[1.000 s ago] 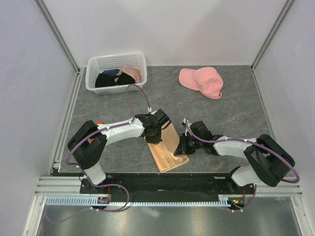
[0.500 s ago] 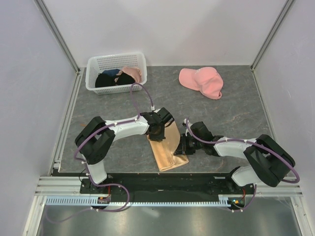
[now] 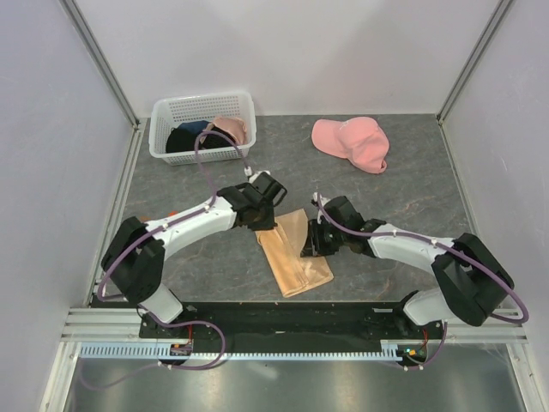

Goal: Fold the napkin into a case and place the utensils inside
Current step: Smooth out the 2/3-rectangle-folded napkin at the center of the board.

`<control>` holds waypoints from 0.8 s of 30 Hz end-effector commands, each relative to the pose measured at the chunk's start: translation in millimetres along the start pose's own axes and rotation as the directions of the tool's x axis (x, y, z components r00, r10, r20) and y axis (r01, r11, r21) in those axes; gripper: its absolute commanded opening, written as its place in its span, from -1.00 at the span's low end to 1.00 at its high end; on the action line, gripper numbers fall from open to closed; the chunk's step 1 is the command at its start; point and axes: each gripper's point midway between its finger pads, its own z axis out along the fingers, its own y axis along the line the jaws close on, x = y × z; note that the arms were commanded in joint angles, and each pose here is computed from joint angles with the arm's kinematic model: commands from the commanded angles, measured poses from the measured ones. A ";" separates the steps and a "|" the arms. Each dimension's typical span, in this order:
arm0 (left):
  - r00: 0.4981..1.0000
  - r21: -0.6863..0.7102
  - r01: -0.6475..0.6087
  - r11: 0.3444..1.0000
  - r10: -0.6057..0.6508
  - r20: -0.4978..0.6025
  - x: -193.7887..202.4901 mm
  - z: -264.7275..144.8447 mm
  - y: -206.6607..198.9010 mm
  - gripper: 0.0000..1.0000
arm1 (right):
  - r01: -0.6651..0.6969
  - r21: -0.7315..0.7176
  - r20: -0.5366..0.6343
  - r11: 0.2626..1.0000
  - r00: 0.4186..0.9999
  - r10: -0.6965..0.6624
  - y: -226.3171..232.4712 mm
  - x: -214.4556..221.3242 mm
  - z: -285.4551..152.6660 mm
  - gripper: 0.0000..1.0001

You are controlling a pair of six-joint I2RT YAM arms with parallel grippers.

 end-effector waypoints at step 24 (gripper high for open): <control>0.998 0.020 0.054 0.998 -0.053 -0.023 -59.0 52.3 15.1 -0.79 | 0.052 0.018 0.077 0.998 0.996 -0.053 5.7 -132.0 63.7 -0.86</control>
